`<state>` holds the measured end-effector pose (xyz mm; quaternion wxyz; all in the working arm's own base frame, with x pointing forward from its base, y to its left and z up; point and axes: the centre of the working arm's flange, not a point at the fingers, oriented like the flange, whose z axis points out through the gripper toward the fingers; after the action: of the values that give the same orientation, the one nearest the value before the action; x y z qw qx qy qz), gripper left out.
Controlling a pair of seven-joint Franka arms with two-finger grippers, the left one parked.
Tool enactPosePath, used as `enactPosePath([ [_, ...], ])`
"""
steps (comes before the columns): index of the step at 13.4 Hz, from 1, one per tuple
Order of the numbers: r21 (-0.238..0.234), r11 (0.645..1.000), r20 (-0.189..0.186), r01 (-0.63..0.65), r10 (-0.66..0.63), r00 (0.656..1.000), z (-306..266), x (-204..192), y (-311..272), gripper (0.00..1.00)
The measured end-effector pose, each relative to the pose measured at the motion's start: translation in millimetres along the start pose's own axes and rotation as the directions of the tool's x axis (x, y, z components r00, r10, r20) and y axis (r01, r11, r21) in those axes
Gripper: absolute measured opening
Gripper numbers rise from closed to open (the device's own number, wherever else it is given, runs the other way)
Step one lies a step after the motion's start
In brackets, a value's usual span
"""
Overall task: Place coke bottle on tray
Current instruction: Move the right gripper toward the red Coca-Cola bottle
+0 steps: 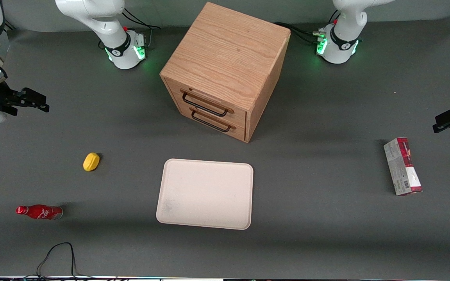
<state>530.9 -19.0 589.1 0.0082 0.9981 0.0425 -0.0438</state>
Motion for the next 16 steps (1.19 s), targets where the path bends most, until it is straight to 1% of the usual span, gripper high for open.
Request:
enactPosePath([
  [7, -0.003, 1.000, 0.007, 0.018, -0.018, 1.000, 0.5, 1.4, -10.0, 1.00],
  [9, 0.001, 1.000, 0.033, 0.012, -0.012, 0.999, 1.9, -1.8, -7.5, 1.00],
  [11, 0.004, 1.000, 0.047, 0.001, -0.001, 0.999, 0.0, -2.8, -1.3, 1.00],
  [14, 0.004, 1.000, 0.046, -0.002, 0.002, 0.999, -1.2, -0.7, 0.7, 1.00],
  [16, 0.004, 1.000, 0.038, -0.003, 0.002, 0.999, -4.3, 1.6, 1.1, 1.00],
])
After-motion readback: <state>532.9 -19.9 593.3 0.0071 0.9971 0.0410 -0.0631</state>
